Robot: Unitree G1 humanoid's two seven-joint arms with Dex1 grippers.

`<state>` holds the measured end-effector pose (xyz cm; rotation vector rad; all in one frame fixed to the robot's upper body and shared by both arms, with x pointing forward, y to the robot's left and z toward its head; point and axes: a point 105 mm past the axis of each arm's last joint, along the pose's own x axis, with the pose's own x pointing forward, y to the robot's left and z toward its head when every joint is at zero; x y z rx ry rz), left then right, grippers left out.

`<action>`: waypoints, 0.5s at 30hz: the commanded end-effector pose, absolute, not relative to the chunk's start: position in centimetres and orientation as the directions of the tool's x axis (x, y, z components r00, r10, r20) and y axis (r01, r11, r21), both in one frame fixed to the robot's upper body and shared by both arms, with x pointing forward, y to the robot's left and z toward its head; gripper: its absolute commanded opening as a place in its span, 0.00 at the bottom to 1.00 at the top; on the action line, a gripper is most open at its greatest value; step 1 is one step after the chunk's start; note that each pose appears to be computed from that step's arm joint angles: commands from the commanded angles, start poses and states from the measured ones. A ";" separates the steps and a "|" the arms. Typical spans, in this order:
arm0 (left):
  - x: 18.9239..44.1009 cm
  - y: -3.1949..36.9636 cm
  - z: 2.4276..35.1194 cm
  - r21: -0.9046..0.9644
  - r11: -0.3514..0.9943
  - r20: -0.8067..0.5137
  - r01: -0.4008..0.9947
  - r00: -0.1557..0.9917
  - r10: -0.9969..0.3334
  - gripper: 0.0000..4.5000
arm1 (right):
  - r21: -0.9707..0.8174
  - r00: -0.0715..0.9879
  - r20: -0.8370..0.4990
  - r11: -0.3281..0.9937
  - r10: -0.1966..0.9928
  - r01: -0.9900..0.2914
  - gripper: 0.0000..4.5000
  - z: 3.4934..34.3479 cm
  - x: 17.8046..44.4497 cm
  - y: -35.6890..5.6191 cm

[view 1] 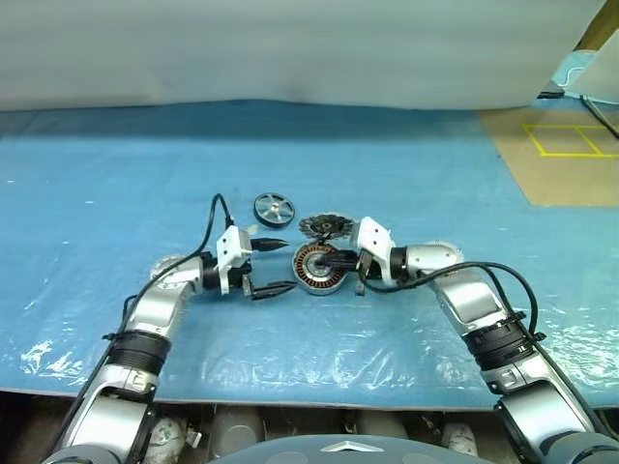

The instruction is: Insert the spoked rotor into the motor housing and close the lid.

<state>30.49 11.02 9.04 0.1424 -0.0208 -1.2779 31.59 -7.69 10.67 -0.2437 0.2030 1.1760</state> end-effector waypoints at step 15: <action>34.9 15.8 16.6 0.159 0.435 -0.024 0.886 0.444 -0.896 1.00 | -0.001 0.434 -0.254 0.449 0.864 -0.894 0.01 12.7 27.3 -10.8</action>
